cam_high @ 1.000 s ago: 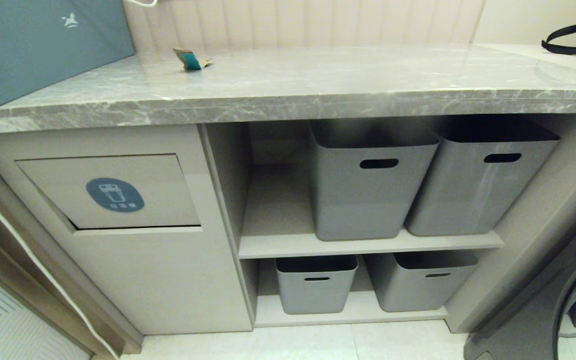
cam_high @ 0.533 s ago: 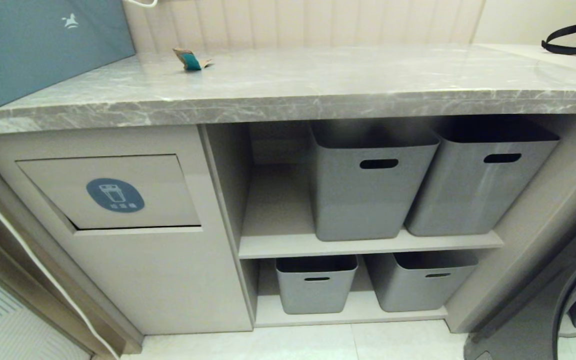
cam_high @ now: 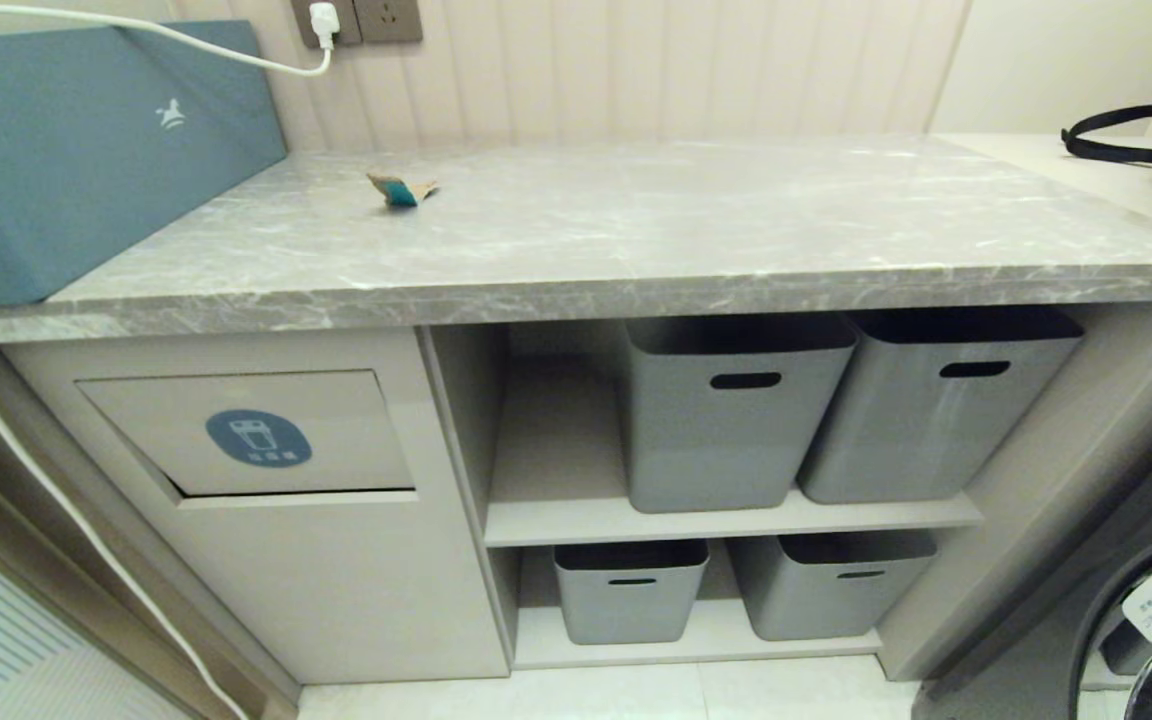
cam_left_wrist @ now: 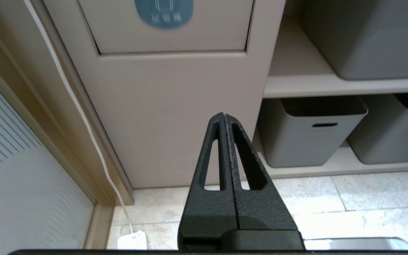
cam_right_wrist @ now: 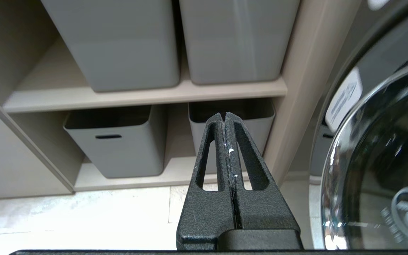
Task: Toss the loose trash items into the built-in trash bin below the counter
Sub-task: Pick up the garbage
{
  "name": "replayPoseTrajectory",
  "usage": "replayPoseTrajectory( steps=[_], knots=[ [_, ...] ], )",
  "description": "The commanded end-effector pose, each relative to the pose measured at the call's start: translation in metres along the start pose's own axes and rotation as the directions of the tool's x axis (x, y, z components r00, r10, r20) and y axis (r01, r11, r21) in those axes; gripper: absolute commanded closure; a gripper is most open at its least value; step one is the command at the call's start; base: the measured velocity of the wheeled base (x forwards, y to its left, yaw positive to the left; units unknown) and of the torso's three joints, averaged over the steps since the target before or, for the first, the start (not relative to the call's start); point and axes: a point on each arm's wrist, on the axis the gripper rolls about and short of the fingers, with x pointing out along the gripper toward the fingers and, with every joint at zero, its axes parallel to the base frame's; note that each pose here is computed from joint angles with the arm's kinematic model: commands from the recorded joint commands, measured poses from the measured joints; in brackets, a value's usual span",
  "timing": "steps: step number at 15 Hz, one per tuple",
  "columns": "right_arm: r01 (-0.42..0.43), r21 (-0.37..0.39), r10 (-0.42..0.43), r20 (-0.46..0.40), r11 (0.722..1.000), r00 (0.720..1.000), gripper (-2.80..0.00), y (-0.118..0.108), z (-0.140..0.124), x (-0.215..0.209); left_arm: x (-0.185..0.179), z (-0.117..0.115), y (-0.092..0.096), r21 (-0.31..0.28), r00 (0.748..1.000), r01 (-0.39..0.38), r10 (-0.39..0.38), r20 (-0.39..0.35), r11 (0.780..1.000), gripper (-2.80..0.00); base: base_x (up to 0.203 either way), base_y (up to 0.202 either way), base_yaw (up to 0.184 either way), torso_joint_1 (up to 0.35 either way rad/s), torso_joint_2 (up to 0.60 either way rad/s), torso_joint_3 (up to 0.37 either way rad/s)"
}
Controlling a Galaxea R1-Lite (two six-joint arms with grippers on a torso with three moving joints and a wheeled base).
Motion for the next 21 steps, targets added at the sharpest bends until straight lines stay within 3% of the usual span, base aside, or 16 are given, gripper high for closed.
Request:
replayPoseTrajectory(
  steps=[1,17,21],
  knots=[
    [-0.001,0.000,0.001,-0.002,1.000,1.000,0.00,0.0000,-0.0005,0.0002,0.0004,-0.0009,0.0000,0.000,1.000,0.000,0.000,-0.006,1.000,0.00,0.000,0.000,0.000,0.173,-0.49,-0.299],
    [0.004,0.002,-0.004,-0.005,1.000,1.000,0.00,-0.0001,-0.0008,0.0002,0.0004,-0.0007,0.0001,-0.006,1.000,-0.005,0.005,-0.004,1.000,0.00,0.000,0.000,0.000,0.212,-0.50,-0.282],
    [0.004,0.002,-0.004,-0.005,1.000,1.000,0.00,-0.0001,-0.0008,0.0002,0.0004,-0.0003,0.0005,-0.084,1.000,-0.021,0.021,0.000,0.996,0.00,0.000,0.000,0.000,0.266,-0.56,-0.300]
  ],
)
